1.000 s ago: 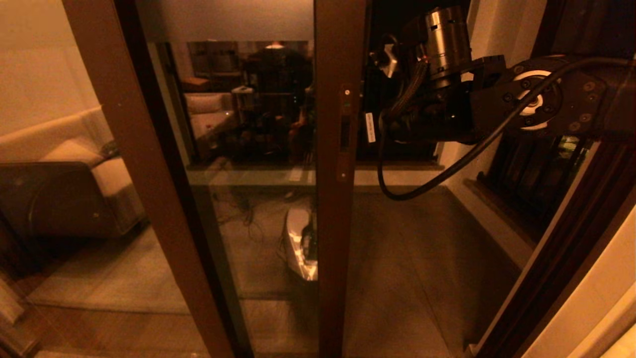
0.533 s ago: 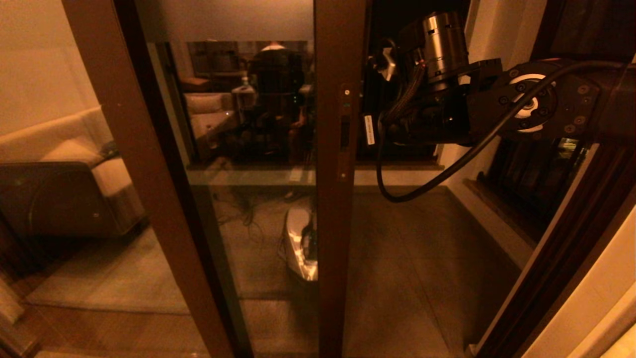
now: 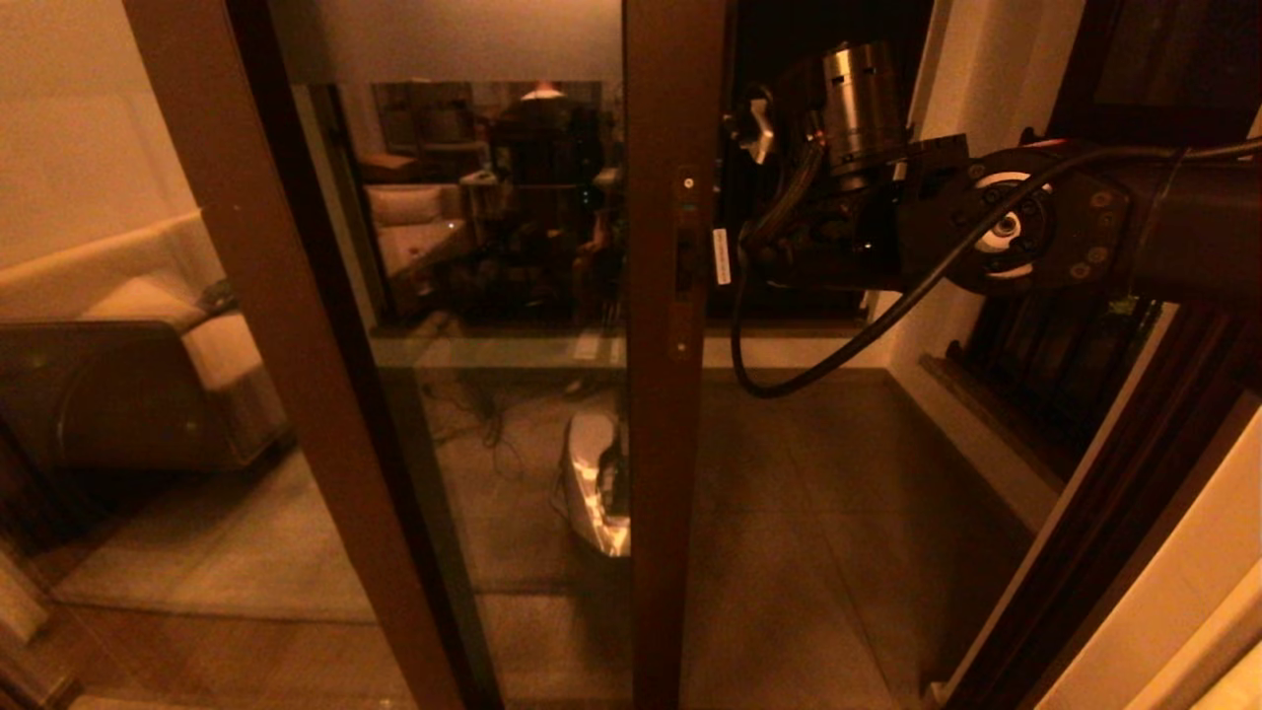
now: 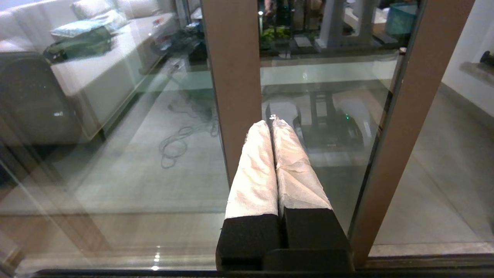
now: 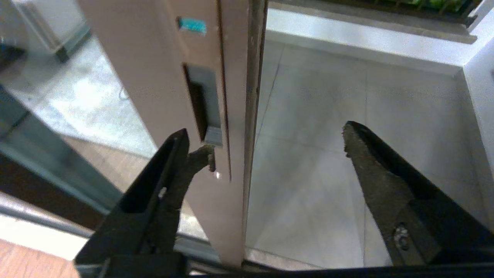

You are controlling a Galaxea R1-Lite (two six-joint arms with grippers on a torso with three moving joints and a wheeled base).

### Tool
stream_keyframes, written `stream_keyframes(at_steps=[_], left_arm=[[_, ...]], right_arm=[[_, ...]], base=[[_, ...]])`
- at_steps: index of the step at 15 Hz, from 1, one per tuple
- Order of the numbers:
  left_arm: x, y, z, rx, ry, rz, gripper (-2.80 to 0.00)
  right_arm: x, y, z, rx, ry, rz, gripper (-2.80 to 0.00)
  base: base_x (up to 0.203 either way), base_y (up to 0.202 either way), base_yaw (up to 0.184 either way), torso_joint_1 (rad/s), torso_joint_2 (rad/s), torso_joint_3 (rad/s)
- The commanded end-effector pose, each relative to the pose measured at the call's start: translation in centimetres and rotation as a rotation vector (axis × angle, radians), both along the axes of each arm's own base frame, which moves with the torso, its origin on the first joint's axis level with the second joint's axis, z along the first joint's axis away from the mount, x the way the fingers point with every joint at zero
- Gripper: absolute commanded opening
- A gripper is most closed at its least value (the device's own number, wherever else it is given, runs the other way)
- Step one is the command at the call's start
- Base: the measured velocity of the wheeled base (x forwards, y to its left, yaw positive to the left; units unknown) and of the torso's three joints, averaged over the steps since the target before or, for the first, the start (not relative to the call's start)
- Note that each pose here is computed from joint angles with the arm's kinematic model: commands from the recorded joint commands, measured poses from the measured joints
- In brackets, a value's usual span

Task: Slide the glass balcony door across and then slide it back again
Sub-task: Close the slid door

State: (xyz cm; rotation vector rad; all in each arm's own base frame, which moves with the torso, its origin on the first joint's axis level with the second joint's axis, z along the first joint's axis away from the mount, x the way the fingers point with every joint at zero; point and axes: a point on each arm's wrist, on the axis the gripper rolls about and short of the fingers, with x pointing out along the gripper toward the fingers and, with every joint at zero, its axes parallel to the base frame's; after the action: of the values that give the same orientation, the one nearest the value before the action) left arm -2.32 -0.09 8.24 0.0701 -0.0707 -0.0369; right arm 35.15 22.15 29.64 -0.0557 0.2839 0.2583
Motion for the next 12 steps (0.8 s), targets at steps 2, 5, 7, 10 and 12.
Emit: stream_keyframes(at_steps=[2, 5, 7, 10, 12], left_arm=[[0.2, 0.0, -0.8, 0.000, 0.030, 0.001, -2.80], [0.3, 0.0, -0.8, 0.000, 0.031, 0.001, -2.80], [0.3, 0.0, -0.8, 0.000, 0.031, 0.001, -2.80], [0.3, 0.0, -0.8, 0.000, 0.031, 0.001, -2.80], [0.3, 0.0, -0.8, 0.000, 0.031, 0.001, -2.80]], right_arm=[[1.2, 0.1, -1.0, 0.001, -0.006, -0.014, 0.00], [1.9, -0.2, -1.4, -0.003, -0.004, -0.028, 0.00], [2.3, -0.6, -1.5, -0.003, -0.010, -0.037, 0.00], [2.9, -0.4, -2.1, -0.012, -0.015, -0.038, 0.00], [3.3, -0.5, -2.5, -0.025, -0.023, -0.042, 0.00]], base=[[0.000, 0.000, 0.000, 0.000, 0.00, 0.000], [0.000, 0.000, 0.000, 0.000, 0.00, 0.000], [0.000, 0.000, 0.000, 0.000, 0.00, 0.000], [0.000, 0.000, 0.000, 0.000, 0.00, 0.000], [0.000, 0.000, 0.000, 0.000, 0.00, 0.000]])
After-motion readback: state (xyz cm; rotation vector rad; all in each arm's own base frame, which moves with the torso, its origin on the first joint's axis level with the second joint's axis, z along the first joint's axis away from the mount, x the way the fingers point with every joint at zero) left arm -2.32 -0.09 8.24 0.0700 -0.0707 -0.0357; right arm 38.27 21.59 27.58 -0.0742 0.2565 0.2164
